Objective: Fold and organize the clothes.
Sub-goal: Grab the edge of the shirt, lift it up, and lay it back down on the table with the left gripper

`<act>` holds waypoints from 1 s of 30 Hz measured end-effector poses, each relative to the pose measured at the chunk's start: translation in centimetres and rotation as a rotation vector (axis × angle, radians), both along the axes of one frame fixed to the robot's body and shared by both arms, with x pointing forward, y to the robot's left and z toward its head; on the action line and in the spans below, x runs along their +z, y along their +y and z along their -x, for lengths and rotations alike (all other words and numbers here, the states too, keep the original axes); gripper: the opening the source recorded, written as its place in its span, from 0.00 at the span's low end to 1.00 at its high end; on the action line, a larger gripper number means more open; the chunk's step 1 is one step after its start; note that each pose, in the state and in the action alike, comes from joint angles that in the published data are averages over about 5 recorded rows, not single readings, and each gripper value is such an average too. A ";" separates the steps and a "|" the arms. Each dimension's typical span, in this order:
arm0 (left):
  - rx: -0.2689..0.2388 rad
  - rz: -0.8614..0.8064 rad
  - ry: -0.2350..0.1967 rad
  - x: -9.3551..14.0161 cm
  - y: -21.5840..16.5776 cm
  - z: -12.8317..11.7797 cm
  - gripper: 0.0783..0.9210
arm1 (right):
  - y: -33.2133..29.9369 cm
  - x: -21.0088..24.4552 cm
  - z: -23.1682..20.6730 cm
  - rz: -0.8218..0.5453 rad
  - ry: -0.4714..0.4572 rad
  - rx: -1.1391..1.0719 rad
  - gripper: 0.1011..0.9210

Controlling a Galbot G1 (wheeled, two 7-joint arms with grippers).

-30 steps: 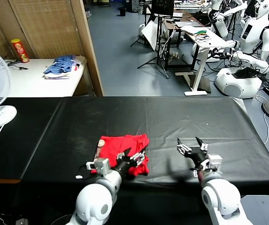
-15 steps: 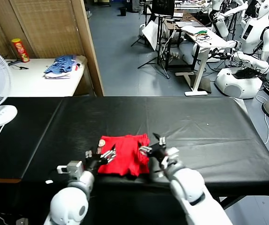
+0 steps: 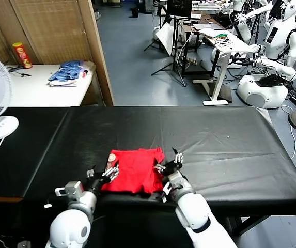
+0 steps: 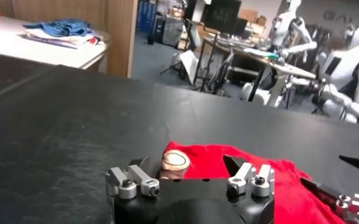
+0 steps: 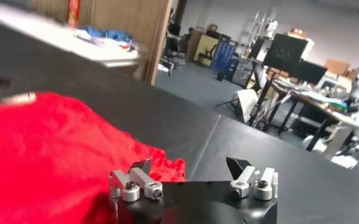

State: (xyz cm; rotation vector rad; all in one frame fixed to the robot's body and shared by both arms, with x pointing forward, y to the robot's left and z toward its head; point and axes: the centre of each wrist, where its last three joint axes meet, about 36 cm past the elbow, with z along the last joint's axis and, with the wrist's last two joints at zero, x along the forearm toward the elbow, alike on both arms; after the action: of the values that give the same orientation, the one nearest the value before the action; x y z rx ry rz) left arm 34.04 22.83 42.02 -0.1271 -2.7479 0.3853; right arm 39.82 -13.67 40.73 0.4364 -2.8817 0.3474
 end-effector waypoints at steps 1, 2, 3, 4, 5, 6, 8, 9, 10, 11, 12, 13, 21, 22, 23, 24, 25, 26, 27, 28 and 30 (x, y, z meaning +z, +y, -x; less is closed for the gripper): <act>0.000 0.019 -0.001 -0.2 0.2 0.0 0.85 | -0.4 0.4 0.1 -0.035 -0.001 -0.002 0.85; 0.000 0.040 -0.001 -0.5 0.4 0.0 0.85 | -0.8 0.9 0.3 -0.070 -0.001 -0.004 0.85; -0.001 0.061 -0.001 -0.7 0.6 0.0 0.85 | -1.2 1.4 0.4 -0.104 0.000 -0.006 0.85; 0.001 0.082 -0.001 -1.0 0.8 -0.1 0.85 | -1.6 1.9 0.6 -0.136 0.001 -0.008 0.85; 0.004 0.101 0.000 -1.2 1.0 -0.1 0.85 | -2.0 2.4 0.8 -0.166 0.001 -0.010 0.85; 0.008 0.119 0.003 -1.5 1.3 -0.1 0.85 | -2.4 2.8 1.0 -0.194 0.001 -0.012 0.85; 0.020 0.157 0.013 -1.9 1.7 -0.2 0.85 | -3.1 3.6 1.4 -0.236 -0.002 -0.016 0.85; 0.027 0.177 0.019 -2.1 1.9 -0.2 0.85 | -3.2 3.9 1.6 -0.251 -0.005 -0.018 0.85; 0.033 0.200 0.026 -2.4 2.0 -0.3 0.85 | -3.4 4.2 1.8 -0.263 -0.008 -0.019 0.85; 0.039 0.223 0.032 -2.6 2.2 -0.4 0.85 | -3.5 4.4 1.9 -0.272 -0.011 -0.020 0.85; 0.043 0.243 0.039 -2.8 2.3 -0.4 0.85 | -3.5 4.6 2.1 -0.278 -0.013 -0.021 0.85; 0.047 0.262 0.045 -3.0 2.4 -0.4 0.85 | -3.6 4.8 2.2 -0.284 -0.016 -0.021 0.85; 0.054 0.350 0.088 -3.9 2.6 -0.5 0.49 | -3.9 5.6 2.6 -0.299 -0.032 -0.030 0.85; 0.055 0.351 0.090 -3.9 2.6 -0.5 0.43 | -4.0 5.6 2.6 -0.300 -0.032 -0.033 0.85; 0.056 0.350 0.091 -3.8 2.6 -0.6 0.35 | -4.0 5.6 2.7 -0.300 -0.033 -0.035 0.85; 0.058 0.348 0.091 -3.8 2.6 -0.6 0.29 | -4.1 5.6 2.7 -0.299 -0.033 -0.040 0.85; 0.060 0.342 0.092 -3.7 2.5 -0.6 0.23 | -4.1 5.6 2.8 -0.295 -0.033 -0.046 0.85; 0.061 0.333 0.091 -3.5 2.5 -0.7 0.17 | -4.1 5.6 2.9 -0.288 -0.033 -0.054 0.85; 0.062 0.320 0.089 -3.3 2.4 -0.7 0.12 | -4.1 5.6 3.0 -0.278 -0.033 -0.065 0.85; 0.061 0.302 0.087 -3.1 2.4 -0.8 0.10 | -4.1 5.6 3.1 -0.267 -0.031 -0.077 0.85; 0.055 0.251 0.079 -2.6 2.3 -1.0 0.09 | -4.1 5.7 3.4 -0.239 -0.025 -0.105 0.85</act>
State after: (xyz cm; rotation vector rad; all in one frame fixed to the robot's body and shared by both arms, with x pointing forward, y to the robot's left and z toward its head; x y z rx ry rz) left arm 34.99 25.16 39.46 -0.0978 -2.6198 0.7338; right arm 36.46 -17.82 46.40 0.3178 -2.9672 -0.0095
